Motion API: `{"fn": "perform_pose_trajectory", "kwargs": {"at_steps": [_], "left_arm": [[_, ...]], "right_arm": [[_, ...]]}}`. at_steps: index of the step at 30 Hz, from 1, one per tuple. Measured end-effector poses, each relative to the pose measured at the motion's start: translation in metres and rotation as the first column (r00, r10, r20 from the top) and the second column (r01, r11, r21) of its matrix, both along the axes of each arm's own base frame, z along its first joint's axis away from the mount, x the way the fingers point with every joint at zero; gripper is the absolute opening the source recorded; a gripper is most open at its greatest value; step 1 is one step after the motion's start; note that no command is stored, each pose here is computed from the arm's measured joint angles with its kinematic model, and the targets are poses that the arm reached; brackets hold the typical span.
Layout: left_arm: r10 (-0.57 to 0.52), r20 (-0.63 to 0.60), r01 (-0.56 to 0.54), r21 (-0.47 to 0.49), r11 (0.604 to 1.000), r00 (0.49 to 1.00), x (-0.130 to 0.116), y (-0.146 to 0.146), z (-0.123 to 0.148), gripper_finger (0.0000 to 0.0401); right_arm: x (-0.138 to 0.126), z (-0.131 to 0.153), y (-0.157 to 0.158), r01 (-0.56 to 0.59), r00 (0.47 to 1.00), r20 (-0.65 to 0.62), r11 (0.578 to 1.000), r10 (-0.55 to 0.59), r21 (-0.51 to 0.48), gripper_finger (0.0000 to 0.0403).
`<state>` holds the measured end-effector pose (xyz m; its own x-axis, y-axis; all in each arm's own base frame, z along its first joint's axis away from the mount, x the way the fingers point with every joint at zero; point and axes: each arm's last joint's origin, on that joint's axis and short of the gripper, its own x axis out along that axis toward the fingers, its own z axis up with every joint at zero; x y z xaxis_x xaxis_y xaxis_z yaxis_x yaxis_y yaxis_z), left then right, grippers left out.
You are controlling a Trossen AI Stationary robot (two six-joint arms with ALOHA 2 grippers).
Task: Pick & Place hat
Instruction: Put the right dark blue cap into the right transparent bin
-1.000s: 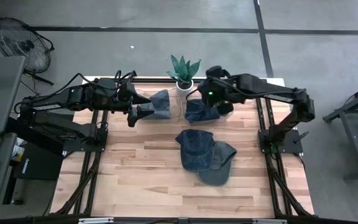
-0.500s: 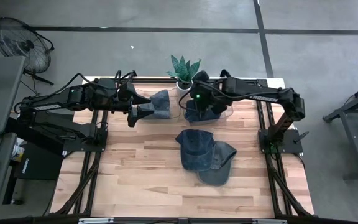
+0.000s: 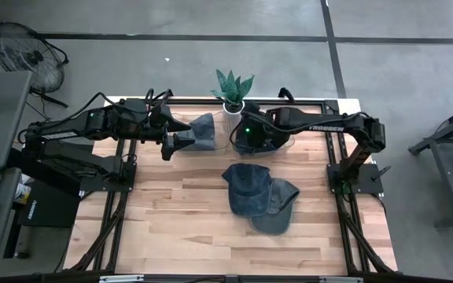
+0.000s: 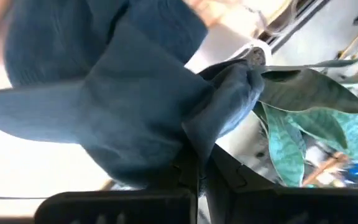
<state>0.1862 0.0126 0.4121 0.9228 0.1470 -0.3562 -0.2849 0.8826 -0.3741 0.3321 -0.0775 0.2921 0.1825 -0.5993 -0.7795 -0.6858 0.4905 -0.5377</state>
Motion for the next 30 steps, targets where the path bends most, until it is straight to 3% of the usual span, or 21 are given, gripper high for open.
{"fn": "perform_pose_trajectory", "kwargs": {"at_steps": [7, 12, 17, 21, 30], "left_arm": [[-0.001, 0.000, 0.001, 0.000, 1.000, 1.000, 0.000, 0.000, 0.000, 0.0288], [-0.002, 0.000, 0.002, -0.001, 1.000, 1.000, 0.000, 0.000, 0.000, 0.0288], [-0.002, 0.000, 0.002, -0.001, 1.000, 1.000, 0.000, 0.000, 0.000, 0.0288], [-0.002, 0.000, 0.002, -0.001, 1.000, 1.000, 0.000, 0.000, 0.000, 0.0288], [-0.001, 0.000, 0.001, -0.002, 1.000, 1.000, 0.000, 0.000, 0.000, 0.0288]], "right_arm": [[0.003, -0.030, 0.000, -0.110, 0.993, -0.060, 0.992, 0.106, -0.061, 0.0000], [0.008, -0.038, 0.005, -0.152, 0.988, -0.029, 0.985, 0.150, -0.087, 0.0000], [0.012, -0.039, 0.015, -0.200, 0.980, 0.026, 0.980, 0.200, 0.001, 0.0000], [0.011, -0.039, 0.017, -0.170, 0.985, 0.047, 0.985, 0.169, 0.020, 0.0000], [0.001, -0.045, 0.020, -0.122, 0.992, -0.014, 0.983, 0.125, 0.139, 0.0000]]}}
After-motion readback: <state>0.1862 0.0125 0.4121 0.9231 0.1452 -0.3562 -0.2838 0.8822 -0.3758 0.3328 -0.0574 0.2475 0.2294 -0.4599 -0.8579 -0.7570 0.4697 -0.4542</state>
